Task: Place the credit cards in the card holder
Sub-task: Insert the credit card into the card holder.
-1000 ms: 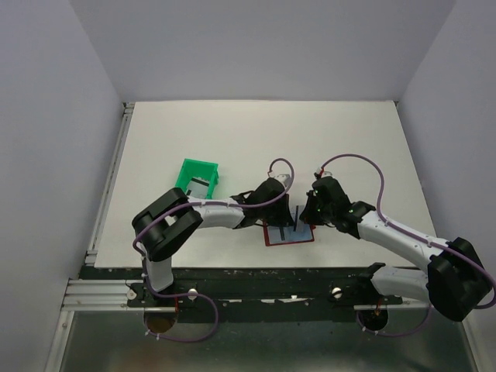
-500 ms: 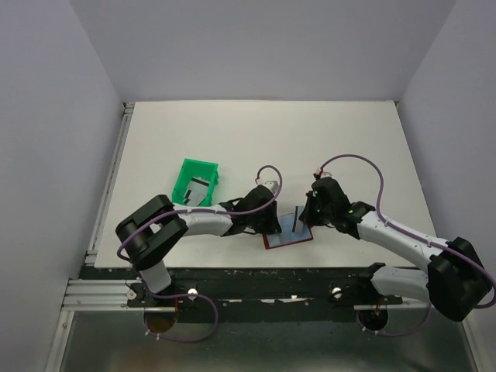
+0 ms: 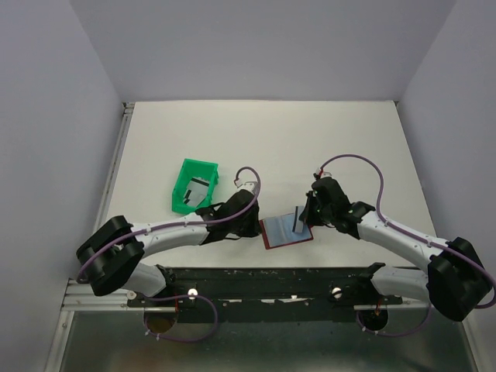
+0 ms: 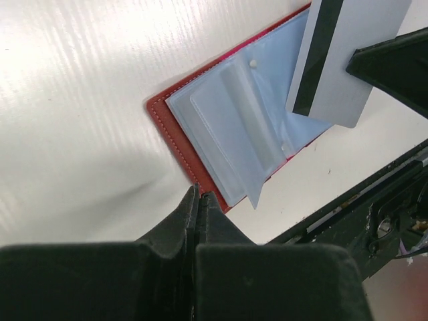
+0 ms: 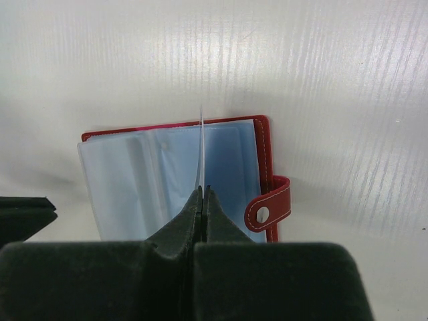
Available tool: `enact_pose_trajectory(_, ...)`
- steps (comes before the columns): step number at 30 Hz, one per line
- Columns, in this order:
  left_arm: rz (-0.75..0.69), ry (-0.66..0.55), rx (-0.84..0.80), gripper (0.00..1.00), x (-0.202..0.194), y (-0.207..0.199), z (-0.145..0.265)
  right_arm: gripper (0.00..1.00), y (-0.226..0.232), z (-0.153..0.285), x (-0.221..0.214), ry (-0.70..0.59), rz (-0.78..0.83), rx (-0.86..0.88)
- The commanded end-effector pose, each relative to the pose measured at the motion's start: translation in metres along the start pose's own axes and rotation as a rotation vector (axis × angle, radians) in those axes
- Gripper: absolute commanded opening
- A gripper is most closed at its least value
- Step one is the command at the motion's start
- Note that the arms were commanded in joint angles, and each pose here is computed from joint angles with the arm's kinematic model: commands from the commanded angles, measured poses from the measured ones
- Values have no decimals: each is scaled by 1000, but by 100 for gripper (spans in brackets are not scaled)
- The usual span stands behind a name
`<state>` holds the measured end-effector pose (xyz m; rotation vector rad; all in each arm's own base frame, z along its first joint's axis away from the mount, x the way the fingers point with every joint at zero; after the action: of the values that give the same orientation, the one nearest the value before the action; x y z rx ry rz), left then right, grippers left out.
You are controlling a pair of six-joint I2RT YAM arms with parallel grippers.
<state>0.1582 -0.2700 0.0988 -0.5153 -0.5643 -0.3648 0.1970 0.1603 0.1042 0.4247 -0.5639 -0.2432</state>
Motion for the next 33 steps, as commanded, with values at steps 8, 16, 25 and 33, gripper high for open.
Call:
enact_pose_trajectory(8,-46,-154,-32,0,41,-18,18,1,-10,1,-1,-7,15,-49)
enact_pose_trajectory(16,-86,-80,-117,0,41,-43,-25,0,-12,8,-3,-18,-7,-49)
enact_pose_trajectory(25,-91,25,-117,0,9,-43,-40,0,-26,20,-14,-23,-108,-100)
enact_pose_trajectory(33,-51,-6,-40,0,-7,-20,-15,1,-27,28,-28,-10,-179,9)
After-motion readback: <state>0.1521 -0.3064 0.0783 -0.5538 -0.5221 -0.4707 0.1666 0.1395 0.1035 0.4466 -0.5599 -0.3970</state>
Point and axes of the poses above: each gripper's point midway between its finger pads, its own z axis back along the fingers, its own y axis along the line the jaws close on, x = y × z, the point moved 6 cm from there along z, back along the fingers, and after that the axes turned 14 degrees about -z, right-handed, at the moved point
